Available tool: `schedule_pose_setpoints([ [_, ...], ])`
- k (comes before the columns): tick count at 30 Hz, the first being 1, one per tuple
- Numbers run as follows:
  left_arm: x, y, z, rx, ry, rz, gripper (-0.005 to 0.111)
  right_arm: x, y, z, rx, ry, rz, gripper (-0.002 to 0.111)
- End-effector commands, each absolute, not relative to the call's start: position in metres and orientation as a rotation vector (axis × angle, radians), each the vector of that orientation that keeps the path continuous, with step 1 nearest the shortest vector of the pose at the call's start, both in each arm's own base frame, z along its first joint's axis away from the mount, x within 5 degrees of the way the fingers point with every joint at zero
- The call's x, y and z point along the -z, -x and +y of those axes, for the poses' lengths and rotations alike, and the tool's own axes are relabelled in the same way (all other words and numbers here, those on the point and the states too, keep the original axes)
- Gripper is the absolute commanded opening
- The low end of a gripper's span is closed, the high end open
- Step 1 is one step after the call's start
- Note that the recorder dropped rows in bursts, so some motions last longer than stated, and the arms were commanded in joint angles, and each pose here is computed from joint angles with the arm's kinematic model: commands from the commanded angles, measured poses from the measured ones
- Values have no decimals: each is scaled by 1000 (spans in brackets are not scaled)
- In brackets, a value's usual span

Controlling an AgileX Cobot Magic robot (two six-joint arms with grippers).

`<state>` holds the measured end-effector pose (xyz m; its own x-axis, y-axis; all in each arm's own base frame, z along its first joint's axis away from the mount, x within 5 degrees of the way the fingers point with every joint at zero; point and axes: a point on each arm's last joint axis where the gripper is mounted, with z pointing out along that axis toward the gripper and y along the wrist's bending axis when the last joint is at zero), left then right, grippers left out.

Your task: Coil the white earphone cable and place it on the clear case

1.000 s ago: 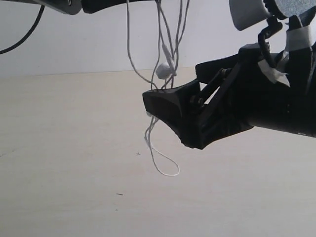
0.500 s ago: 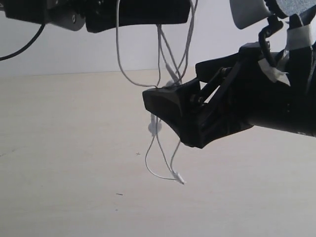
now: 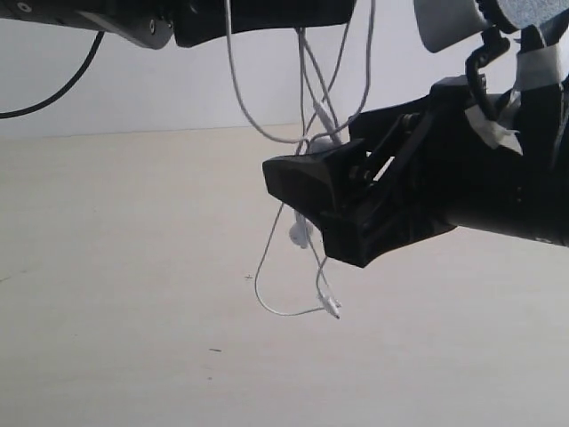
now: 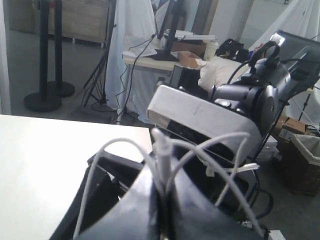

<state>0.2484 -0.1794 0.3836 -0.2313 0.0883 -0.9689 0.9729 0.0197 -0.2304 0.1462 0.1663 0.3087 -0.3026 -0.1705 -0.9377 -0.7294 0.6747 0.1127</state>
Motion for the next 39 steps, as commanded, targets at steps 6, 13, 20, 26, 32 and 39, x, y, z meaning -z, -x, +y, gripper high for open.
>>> schedule_pose_setpoints([
  [6, -386, -247, -180, 1338, -1146, 1448, 0, -309, -147, 167, -652, 713, 1807, 55],
  [13, -386, -247, -180, 1338, -1146, 1448, 0, -309, -147, 167, -655, 709, 1807, 62],
  [20, -386, -247, -181, 1350, -1138, 1457, 0, -311, -148, 167, -655, 693, 1784, 60],
  [26, -386, -247, -181, 1352, -1138, 1461, 0, -312, -148, 167, -655, 686, 1774, 59],
  [32, -386, -245, -184, 1361, -1146, 1458, 0, -312, -148, 167, -655, 686, 1774, 59],
  [39, -386, -238, -193, 1378, -1185, 1434, 0, -312, -148, 167, -655, 686, 1774, 44],
])
